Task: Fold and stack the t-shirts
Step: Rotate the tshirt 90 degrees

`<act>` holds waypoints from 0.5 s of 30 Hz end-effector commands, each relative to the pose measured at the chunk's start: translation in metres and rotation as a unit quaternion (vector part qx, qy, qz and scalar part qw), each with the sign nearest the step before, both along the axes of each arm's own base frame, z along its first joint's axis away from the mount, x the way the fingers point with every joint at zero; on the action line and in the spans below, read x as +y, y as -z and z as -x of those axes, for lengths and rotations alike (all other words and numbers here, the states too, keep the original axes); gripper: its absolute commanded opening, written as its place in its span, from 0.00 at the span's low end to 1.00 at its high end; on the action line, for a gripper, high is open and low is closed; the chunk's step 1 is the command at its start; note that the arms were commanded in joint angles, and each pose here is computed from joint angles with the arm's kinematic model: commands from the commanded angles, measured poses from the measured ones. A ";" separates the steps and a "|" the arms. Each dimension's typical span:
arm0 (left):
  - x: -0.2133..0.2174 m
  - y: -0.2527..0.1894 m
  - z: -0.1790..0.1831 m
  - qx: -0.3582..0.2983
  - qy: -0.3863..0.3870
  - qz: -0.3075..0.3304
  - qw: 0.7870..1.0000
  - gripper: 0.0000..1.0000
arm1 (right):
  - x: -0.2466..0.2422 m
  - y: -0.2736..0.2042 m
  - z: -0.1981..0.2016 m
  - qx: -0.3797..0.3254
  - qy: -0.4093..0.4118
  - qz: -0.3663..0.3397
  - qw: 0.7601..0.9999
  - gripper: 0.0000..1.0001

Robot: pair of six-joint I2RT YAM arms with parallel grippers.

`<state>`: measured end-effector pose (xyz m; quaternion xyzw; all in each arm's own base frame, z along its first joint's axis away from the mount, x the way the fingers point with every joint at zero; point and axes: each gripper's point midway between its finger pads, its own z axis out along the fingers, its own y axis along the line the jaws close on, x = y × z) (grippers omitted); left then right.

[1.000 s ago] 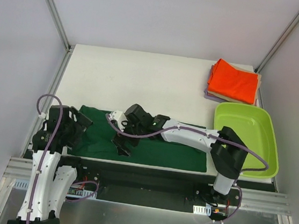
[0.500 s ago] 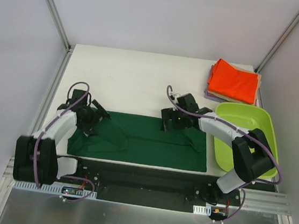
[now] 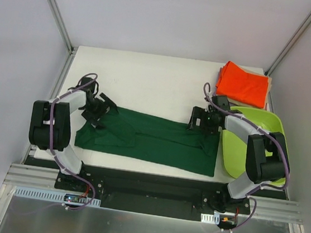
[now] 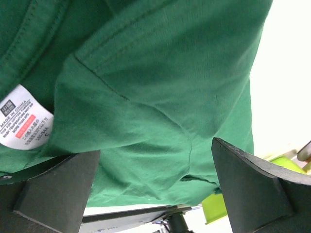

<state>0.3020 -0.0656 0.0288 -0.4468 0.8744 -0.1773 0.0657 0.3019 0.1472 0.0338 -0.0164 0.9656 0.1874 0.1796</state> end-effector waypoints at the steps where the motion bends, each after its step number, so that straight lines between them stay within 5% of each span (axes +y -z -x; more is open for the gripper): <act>1: 0.047 0.021 -0.047 -0.009 0.014 -0.086 0.996 0.99 | -0.003 0.004 0.006 0.026 -0.025 -0.009 0.999 0.96; 8: 0.017 0.006 -0.204 -0.097 0.050 0.030 0.994 0.99 | 0.046 0.010 0.066 0.084 -0.090 -0.066 0.990 0.96; 11: -0.029 -0.034 -0.281 -0.202 0.119 0.099 0.967 0.99 | 0.083 0.006 0.122 0.111 -0.187 -0.069 0.974 0.96; 15: -0.090 -0.079 -0.344 -0.322 0.168 0.100 0.926 0.99 | 0.131 -0.014 0.183 0.106 -0.316 -0.077 0.940 0.96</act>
